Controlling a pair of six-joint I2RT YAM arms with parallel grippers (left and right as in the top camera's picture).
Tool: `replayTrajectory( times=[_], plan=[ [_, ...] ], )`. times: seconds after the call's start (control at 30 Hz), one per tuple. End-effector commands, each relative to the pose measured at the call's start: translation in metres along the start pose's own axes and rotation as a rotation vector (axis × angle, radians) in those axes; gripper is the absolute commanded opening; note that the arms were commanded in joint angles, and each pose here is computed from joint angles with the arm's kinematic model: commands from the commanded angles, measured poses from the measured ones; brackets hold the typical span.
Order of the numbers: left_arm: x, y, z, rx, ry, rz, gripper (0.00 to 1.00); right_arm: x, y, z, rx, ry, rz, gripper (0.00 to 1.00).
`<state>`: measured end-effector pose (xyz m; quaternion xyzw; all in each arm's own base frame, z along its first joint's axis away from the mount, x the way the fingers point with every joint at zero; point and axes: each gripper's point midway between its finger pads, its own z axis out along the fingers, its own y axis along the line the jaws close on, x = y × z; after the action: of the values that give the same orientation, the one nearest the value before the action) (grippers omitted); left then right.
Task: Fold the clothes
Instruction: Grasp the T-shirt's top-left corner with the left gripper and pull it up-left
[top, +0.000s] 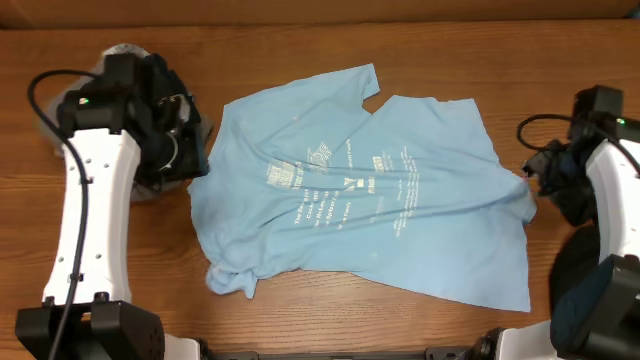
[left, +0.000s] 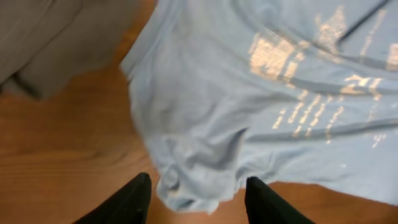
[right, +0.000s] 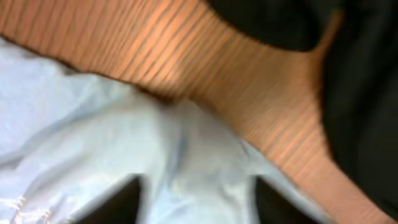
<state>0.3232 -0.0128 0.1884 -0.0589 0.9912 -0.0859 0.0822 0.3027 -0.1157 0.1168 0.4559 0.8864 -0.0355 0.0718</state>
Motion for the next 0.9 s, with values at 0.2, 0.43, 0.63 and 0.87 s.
replayTrajectory(
  times=[0.2, 0.43, 0.63, 0.87],
  plan=[
    [-0.041, -0.059, 0.023, 0.050, -0.130, 0.236, 0.70, 0.008, 0.037, -0.019, -0.220, 0.050, -0.162, 0.86],
    [-0.092, -0.092, 0.086, 0.150, -0.194, 0.290, 0.54, 0.034, 0.074, -0.035, -0.474, 0.155, -0.308, 0.84],
    [-0.128, -0.121, 0.144, 0.289, -0.258, 0.335, 0.59, 0.040, 0.075, -0.037, -0.492, 0.183, -0.305, 0.83],
    [-0.159, -0.129, 0.193, 0.243, -0.371, 0.429, 0.64, 0.048, 0.069, -0.037, -0.470, 0.222, -0.299, 0.83]
  ],
)
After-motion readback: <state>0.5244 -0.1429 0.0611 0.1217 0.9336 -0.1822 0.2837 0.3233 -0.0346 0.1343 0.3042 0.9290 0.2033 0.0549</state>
